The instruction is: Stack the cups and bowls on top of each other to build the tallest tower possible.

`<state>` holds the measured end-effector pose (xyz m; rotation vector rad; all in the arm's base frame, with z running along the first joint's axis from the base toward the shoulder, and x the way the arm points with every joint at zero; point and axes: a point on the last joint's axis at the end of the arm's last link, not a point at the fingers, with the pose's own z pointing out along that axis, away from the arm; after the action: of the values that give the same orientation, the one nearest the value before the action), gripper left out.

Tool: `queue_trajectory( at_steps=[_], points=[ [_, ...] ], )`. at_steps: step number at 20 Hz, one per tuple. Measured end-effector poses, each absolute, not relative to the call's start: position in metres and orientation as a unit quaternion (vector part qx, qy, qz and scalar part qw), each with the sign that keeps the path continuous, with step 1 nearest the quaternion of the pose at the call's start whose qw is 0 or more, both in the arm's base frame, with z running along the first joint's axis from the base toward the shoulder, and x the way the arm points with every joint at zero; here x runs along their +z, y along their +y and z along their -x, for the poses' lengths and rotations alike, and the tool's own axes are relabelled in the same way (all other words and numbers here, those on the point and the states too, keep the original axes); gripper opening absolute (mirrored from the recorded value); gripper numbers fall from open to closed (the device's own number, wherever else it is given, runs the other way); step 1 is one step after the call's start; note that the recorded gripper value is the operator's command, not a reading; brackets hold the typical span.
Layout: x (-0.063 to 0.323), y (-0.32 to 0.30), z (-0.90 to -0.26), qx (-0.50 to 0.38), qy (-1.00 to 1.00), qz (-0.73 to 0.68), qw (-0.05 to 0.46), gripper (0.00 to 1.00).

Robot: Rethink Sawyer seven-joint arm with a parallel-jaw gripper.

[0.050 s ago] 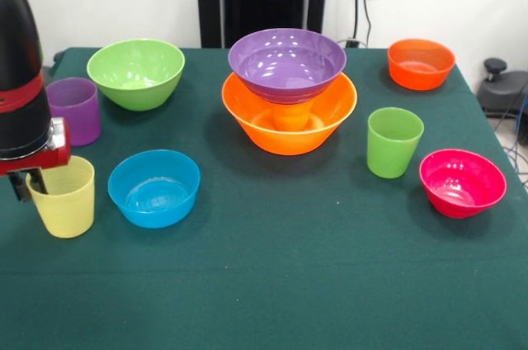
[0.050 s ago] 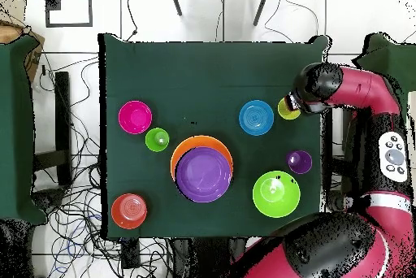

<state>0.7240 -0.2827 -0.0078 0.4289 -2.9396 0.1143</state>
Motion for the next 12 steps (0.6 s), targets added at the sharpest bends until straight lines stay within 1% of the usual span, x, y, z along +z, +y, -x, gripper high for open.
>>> queue_trajectory(
  at_steps=[12],
  points=[
    [-0.0074, -0.2829, -0.7211, 0.041, -0.985, -0.142, 0.091, 0.0]
  ],
)
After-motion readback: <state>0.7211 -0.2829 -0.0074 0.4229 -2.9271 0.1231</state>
